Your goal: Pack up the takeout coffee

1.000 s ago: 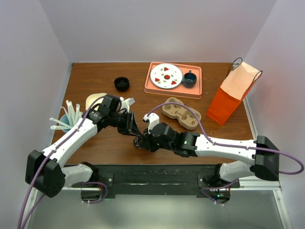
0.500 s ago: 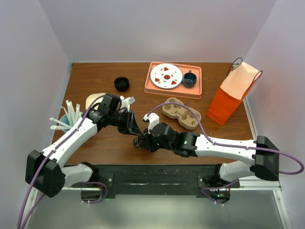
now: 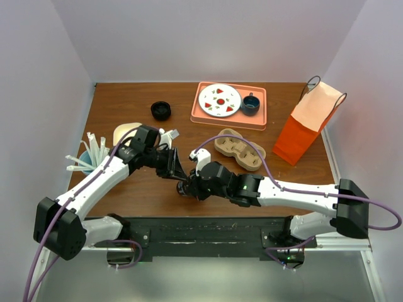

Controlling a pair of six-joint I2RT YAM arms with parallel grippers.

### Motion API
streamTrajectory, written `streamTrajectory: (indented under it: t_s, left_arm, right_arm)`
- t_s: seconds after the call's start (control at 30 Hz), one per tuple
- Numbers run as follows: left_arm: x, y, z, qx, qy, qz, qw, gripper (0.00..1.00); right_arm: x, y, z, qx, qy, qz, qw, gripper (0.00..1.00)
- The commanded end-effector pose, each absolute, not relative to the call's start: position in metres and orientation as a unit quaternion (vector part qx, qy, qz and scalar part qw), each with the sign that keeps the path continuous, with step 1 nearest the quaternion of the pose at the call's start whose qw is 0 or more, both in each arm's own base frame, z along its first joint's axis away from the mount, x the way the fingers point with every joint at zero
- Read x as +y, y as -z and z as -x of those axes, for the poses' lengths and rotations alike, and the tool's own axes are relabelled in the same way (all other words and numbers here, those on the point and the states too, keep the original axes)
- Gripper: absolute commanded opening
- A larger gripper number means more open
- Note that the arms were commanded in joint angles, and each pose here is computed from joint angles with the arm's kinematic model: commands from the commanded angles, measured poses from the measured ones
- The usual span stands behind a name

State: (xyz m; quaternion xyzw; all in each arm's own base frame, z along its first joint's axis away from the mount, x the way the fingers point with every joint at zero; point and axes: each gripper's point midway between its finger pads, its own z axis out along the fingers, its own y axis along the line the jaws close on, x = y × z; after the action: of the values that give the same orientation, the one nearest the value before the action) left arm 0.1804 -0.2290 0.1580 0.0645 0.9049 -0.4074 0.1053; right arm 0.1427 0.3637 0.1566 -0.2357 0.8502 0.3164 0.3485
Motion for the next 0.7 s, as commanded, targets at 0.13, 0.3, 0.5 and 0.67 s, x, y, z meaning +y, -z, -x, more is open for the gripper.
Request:
streamTrajectory:
  t_s: [0.13,0.3,0.5,0.67]
  left_arm:
    - [-0.233,-0.161,-0.181,0.898,0.423,-0.066,0.1,0.27]
    - [-0.232,-0.155,-0.179,0.9,0.421,-0.065,0.094,0.27]
    - [-0.225,-0.129,-0.176,0.913,0.394,-0.06,0.083,0.27]
    - [-0.223,-0.112,-0.174,0.917,0.387,-0.056,0.079,0.27]
  right_arm:
    - [0.376,-0.182,-0.154,0.833,-0.341,0.218,0.377,0.0]
    - [0.377,-0.183,-0.157,0.833,-0.339,0.215,0.38,0.0]
    - [0.374,-0.172,-0.168,0.841,-0.316,0.213,0.383,0.0]
    - [0.37,-0.16,-0.177,0.85,-0.292,0.216,0.38,0.0]
